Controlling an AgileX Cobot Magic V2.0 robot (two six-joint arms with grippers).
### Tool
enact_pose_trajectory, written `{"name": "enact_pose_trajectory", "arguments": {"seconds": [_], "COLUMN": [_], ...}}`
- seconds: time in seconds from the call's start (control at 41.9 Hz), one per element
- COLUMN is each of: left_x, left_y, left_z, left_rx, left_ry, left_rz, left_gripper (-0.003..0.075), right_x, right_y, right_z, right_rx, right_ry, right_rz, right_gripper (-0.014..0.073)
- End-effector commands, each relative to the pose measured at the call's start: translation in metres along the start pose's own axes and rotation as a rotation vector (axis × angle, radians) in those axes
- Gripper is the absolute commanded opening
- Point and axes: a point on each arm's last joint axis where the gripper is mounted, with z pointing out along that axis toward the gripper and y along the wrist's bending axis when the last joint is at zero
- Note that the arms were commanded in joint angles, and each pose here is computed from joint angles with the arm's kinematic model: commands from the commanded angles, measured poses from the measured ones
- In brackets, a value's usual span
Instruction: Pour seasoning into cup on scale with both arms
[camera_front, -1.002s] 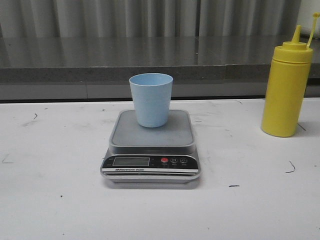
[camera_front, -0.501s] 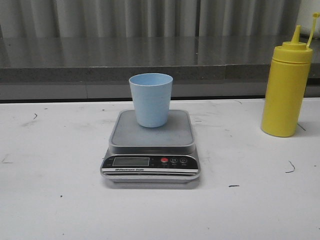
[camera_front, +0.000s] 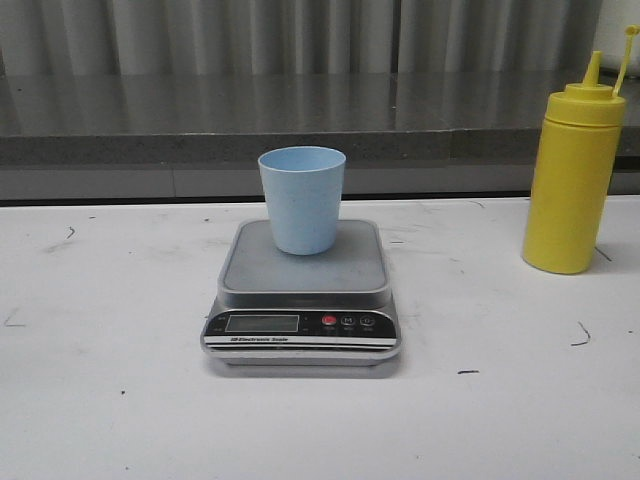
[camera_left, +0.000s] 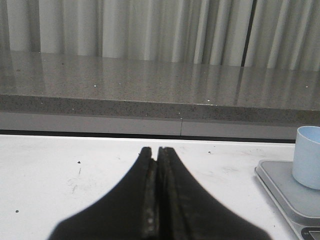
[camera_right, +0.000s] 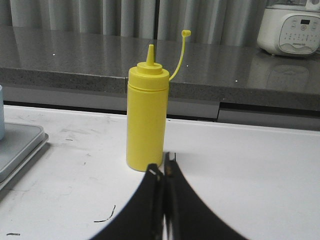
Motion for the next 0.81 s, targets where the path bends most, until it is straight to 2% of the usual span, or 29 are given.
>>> {"name": "enact_pose_trajectory", "arguments": {"seconds": [0.0,0.692,0.787], "left_x": [-0.0006,-0.0006,-0.0006], "left_y": [0.0004,0.0004,0.0004], "left_z": [-0.0007,-0.0007,-0.0007], "left_rx": [0.0,0.0,0.0], "left_ry": [-0.076,-0.076,-0.076], "left_rz": [-0.011,-0.011,-0.011], "left_gripper": [-0.002,-0.002,-0.002], "right_x": [-0.0111,-0.0116,-0.0127], "right_y": [-0.0012,-0.0014,-0.0015], "right_z": [-0.0021,-0.0021,-0.0022], "right_rx": [0.018,0.022,0.02], "right_ry": [-0.11,-0.118,-0.13], "right_rz": [-0.007,-0.02,0.026], "right_gripper": [-0.0067,-0.0067,-0.0067]}}
